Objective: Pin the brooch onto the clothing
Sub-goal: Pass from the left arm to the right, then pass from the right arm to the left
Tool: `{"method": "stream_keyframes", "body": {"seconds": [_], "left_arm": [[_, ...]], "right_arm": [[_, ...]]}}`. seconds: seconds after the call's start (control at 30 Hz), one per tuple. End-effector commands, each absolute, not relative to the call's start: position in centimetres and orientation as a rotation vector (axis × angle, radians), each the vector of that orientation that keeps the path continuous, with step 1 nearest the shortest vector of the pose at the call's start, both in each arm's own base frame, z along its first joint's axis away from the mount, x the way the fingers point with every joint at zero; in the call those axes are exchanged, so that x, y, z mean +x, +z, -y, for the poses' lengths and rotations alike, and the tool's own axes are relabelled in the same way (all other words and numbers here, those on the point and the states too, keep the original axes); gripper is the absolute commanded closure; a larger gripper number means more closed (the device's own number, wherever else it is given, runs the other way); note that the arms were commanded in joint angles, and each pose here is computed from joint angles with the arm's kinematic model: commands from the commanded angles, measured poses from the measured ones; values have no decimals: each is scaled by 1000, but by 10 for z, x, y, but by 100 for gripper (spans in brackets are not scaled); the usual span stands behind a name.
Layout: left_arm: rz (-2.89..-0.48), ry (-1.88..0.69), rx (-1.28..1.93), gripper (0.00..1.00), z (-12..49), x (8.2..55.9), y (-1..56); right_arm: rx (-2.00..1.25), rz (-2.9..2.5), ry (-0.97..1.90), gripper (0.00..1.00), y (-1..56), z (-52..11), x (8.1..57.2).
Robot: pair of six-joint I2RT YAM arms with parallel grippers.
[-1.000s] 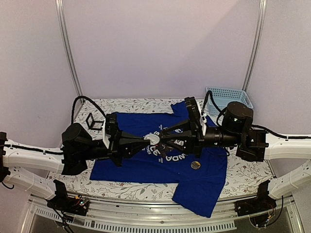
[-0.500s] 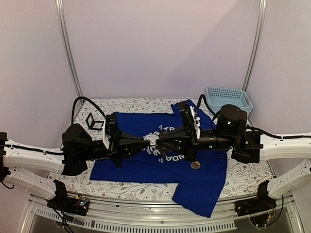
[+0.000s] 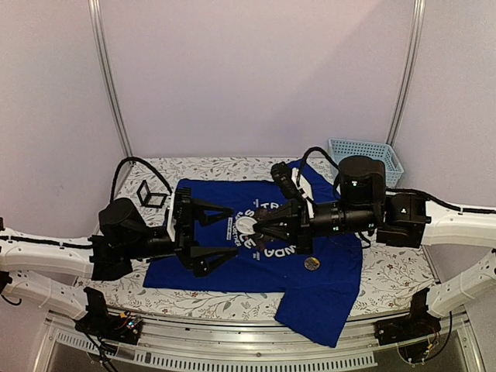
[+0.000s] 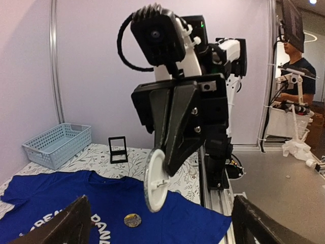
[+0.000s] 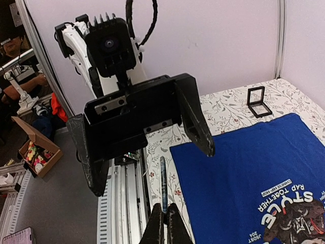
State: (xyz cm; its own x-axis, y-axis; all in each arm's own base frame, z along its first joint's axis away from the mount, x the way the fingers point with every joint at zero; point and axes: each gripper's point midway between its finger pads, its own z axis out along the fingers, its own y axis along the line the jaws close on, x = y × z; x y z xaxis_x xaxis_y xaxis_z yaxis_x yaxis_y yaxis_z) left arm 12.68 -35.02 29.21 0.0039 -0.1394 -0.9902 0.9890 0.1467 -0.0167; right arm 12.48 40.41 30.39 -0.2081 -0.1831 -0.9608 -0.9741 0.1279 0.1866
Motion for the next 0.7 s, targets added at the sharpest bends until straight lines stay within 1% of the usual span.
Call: {"method": "stream_keyframes", "body": {"seconds": [0.0, 0.07, 0.1, 0.17, 0.23, 0.33, 0.47, 0.57, 0.67], "left_arm": [[-1310, -932, 1068, 2, 345, 148, 277], [-1310, -943, 1145, 6, 349, 140, 279], [-1307, -962, 1177, 9, 351, 136, 279], [-1324, -973, 1212, 23, 356, 134, 276], [-1346, -969, 1218, 33, 359, 136, 276], [-1347, -979, 1212, 51, 362, 138, 279], [-1305, -1028, 1281, 64, 368, 126, 280], [-1303, -1044, 1316, 64, 369, 121, 277], [-1268, -1077, 1347, 58, 370, 113, 278]], "right_arm": [[-1373, -1796, 938, 100, 273, -376, 119], [-1451, -1854, 890, 100, 262, -370, 114], [-1485, -1860, 879, 100, 261, -369, 112], [-1560, -1859, 873, 100, 258, -374, 106], [-1604, -1831, 864, 100, 260, -381, 102], [-1619, -1795, 834, 100, 264, -389, 105], [-1604, -1749, 828, 100, 270, -393, 109], [-1590, -1732, 829, 100, 275, -393, 110], [-1587, -1725, 830, 100, 276, -395, 111]]}}
